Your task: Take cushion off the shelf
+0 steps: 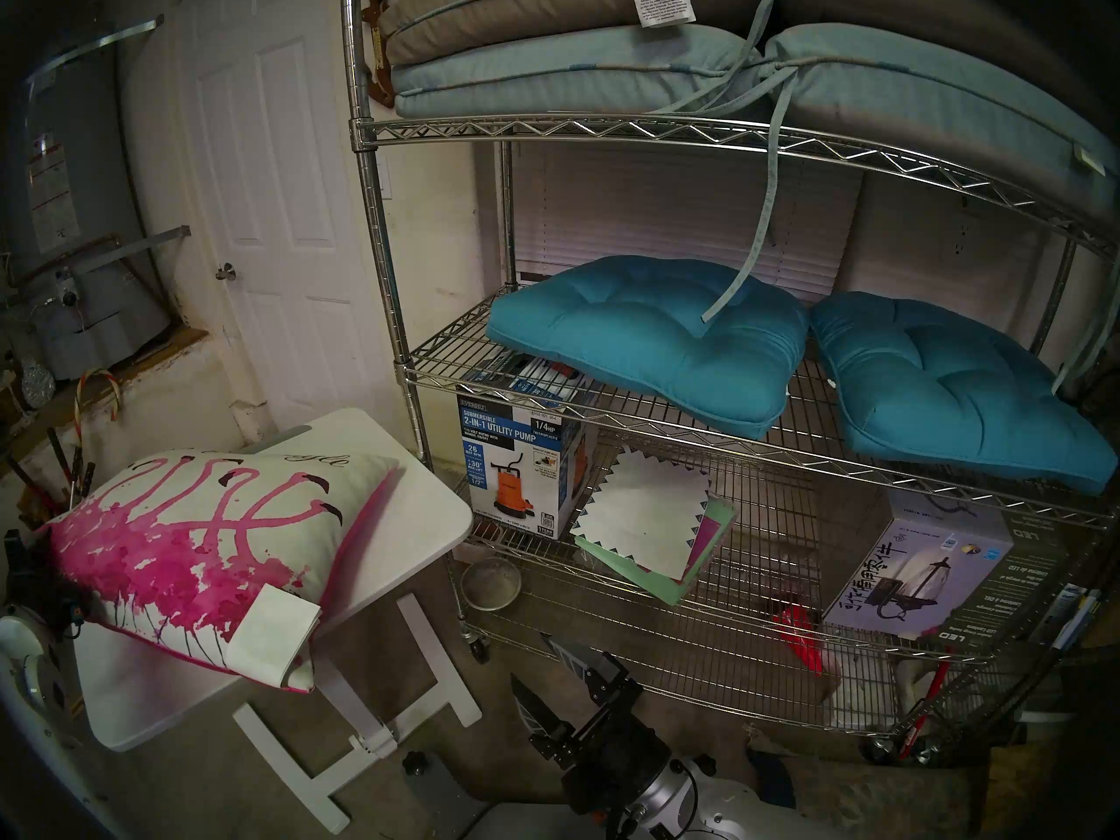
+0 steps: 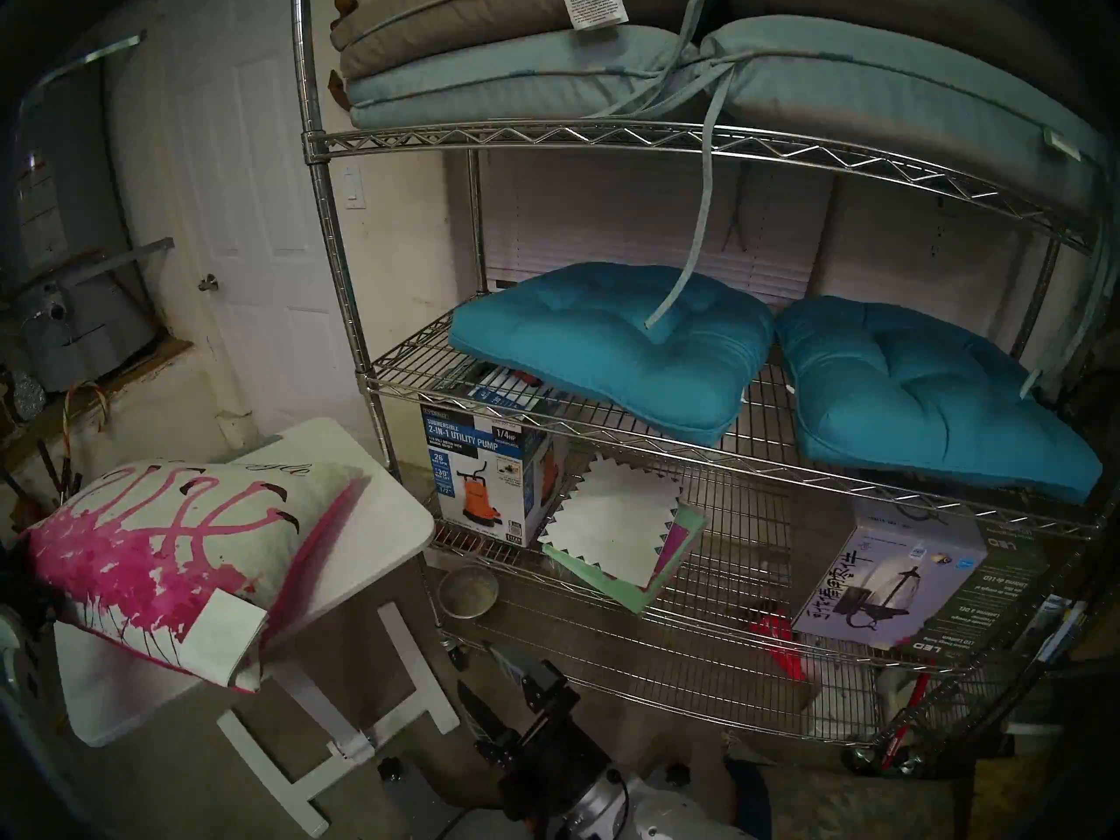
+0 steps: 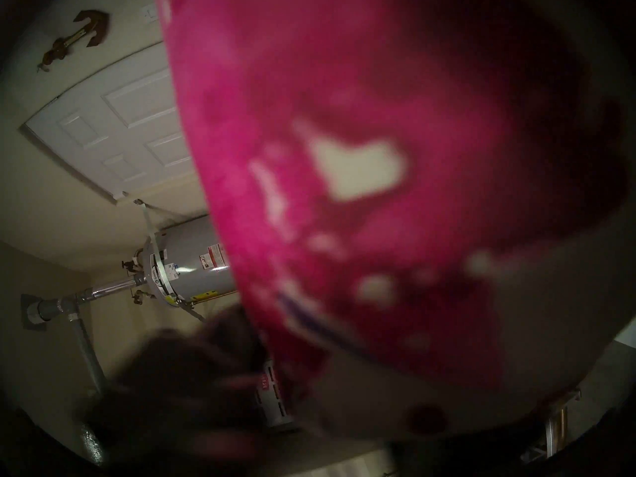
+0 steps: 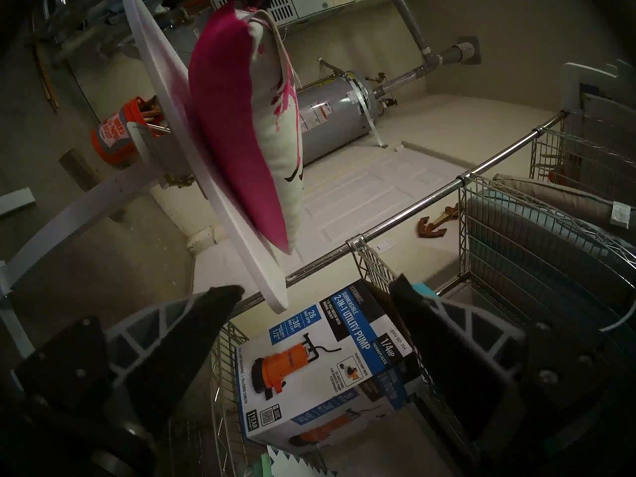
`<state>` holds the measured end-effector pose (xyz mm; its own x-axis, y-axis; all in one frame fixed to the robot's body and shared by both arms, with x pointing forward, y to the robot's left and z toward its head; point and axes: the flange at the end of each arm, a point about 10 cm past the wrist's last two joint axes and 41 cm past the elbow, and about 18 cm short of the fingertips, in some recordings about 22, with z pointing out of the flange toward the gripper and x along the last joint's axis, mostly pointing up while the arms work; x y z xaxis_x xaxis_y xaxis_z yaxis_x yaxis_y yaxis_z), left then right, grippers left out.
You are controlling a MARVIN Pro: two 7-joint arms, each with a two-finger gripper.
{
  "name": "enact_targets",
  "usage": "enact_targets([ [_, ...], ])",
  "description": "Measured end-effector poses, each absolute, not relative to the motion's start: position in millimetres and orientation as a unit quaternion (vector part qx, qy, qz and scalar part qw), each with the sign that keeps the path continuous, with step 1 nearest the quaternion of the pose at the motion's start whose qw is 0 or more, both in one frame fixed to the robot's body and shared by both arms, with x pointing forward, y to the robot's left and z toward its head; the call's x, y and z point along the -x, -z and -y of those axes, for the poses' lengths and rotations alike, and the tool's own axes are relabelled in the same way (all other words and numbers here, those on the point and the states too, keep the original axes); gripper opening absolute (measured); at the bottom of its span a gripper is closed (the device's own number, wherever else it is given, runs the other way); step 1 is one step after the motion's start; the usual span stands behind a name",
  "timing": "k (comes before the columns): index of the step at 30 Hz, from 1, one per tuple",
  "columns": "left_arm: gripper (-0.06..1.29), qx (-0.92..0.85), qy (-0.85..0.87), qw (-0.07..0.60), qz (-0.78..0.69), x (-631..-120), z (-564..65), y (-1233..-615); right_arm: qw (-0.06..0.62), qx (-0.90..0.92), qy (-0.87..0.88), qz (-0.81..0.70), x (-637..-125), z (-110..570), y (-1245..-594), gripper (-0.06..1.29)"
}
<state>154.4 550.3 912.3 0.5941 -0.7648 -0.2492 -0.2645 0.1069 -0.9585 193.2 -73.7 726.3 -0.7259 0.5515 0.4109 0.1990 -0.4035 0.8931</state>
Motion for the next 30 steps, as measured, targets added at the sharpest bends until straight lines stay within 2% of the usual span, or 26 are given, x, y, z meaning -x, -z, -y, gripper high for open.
enact_targets([
  [2, 0.08, 0.641, 0.199, 0.622, -0.403, -155, -551, -912, 0.117, -0.351, -0.761, -0.533, -194, 73, -727, 1.22],
  [3, 0.18, 0.644, 0.198, 0.62, -0.403, -155, -551, -912, 0.117, -0.351, -0.761, -0.533, -194, 73, -727, 1.22],
  [4, 0.34, 0.645, 0.198, 0.618, -0.403, -155, -551, -912, 0.118, -0.351, -0.76, -0.533, -194, 73, -727, 1.22],
  [5, 0.59, 0.647, 0.197, 0.616, -0.403, -155, -551, -911, 0.118, -0.351, -0.76, -0.533, -194, 73, -727, 1.22],
  [6, 1.18, 0.65, 0.196, 0.614, -0.402, -155, -551, -911, 0.119, -0.351, -0.76, -0.533, -195, 73, -727, 1.22],
  [7, 1.28, 0.653, 0.195, 0.612, -0.401, -156, -552, -911, 0.12, -0.351, -0.76, -0.534, -195, 72, -727, 1.22],
  [30, 1.27, 0.754, 0.159, 0.526, -0.36, -151, -534, -888, 0.132, -0.351, -0.761, -0.53, -198, 69, -728, 1.22],
])
